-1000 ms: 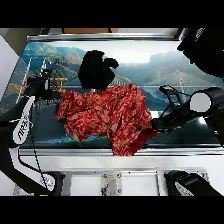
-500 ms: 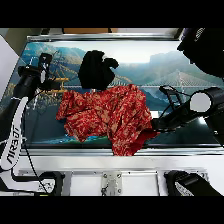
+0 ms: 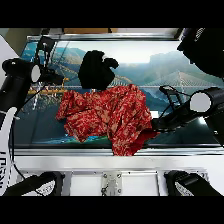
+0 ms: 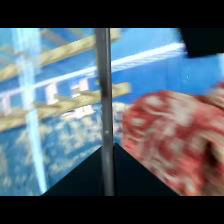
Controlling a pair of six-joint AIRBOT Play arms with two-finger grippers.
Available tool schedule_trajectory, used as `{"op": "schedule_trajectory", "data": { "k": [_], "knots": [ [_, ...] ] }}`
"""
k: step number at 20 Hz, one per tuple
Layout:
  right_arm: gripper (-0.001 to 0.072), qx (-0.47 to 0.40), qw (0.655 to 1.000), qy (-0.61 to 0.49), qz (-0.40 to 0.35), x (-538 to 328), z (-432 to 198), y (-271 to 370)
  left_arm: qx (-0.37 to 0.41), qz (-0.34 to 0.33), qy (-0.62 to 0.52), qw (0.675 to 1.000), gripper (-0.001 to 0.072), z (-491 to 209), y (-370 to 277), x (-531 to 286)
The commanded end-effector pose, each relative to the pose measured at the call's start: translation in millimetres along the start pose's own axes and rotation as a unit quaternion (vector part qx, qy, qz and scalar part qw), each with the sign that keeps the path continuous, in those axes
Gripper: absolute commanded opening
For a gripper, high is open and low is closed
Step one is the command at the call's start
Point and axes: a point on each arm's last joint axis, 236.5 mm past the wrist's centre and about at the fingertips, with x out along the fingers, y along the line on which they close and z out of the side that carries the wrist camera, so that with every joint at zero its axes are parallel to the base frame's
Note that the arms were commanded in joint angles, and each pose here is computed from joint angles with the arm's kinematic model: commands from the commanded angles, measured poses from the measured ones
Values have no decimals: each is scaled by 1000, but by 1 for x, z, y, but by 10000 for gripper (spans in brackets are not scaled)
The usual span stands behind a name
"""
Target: Fold the clothes and pants, and hang the long-sleeved shirts on hangers.
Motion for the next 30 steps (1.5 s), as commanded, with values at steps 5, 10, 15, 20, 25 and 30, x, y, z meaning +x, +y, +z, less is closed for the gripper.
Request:
{"op": "schedule_trajectory", "data": {
  "k": [5,10,15,20,25,30],
  "knots": [
    [7,0,1000,0,0,0,0,0,171,-346,-101,917,11,-19,-101,-123],
    [8,0,1000,0,0,0,0,0,157,-346,38,924,11,-98,-57,-124],
    [8,0,1000,0,0,0,0,0,286,-413,-60,863,9,-138,-102,-120],
    [7,0,1000,0,0,0,0,0,275,-455,-37,846,9,-215,-145,-114],
    [7,0,1000,0,0,0,0,0,258,-476,-52,839,10,-245,-179,-126],
    [8,0,1000,1,0,0,0,0,243,-492,-63,833,11,-260,-198,-130]
  ]
}}
